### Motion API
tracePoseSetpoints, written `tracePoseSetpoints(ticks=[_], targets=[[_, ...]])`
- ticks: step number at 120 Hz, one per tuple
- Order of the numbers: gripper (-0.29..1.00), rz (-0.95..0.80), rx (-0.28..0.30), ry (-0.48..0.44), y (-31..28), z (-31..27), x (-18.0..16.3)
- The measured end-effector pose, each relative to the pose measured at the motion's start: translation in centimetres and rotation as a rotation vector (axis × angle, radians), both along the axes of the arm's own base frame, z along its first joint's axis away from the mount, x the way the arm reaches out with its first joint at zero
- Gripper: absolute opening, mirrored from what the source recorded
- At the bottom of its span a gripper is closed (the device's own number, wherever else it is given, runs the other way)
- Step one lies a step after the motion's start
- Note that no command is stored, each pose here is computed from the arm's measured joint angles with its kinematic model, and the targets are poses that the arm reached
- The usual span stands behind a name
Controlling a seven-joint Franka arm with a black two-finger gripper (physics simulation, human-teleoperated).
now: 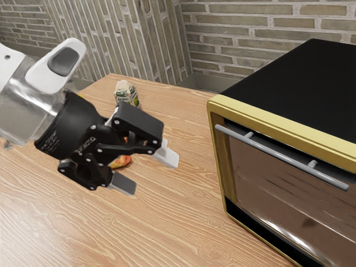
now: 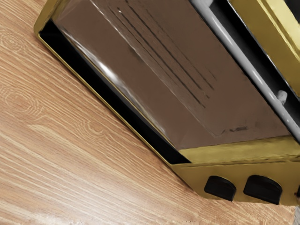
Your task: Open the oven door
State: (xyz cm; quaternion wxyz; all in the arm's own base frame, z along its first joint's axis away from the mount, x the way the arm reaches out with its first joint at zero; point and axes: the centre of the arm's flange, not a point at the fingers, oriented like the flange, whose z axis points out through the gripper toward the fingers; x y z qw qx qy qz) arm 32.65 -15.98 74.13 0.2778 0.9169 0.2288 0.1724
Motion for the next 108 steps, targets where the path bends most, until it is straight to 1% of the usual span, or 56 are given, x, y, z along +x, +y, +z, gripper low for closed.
tracePoseSetpoints(ticks=[10, 26, 42, 54, 66, 82, 95, 108], targets=[[0.7, -0.017, -0.025, -0.036, -1.5, 0.3, -0.1], [0.7, -0.017, -0.053, -0.051, -3.5, -0.2, 0.6], [0.7, 0.053, -0.097, -0.043, -4.2, -0.1, 0.1], [0.7, 0.157, -0.115, -0.023, -2.3, -1.3, 0.1], [0.7, 0.251, -0.124, 0.001, -0.9, -2.4, 0.8], [0.7, 0.321, -0.128, 0.031, -1.8, -3.4, 1.3], [0.7, 0.348, -0.098, 0.05, -2.9, -4.5, 2.4], [0.7, 0.382, -0.099, 0.053, -3.0, -4.5, 2.9]])
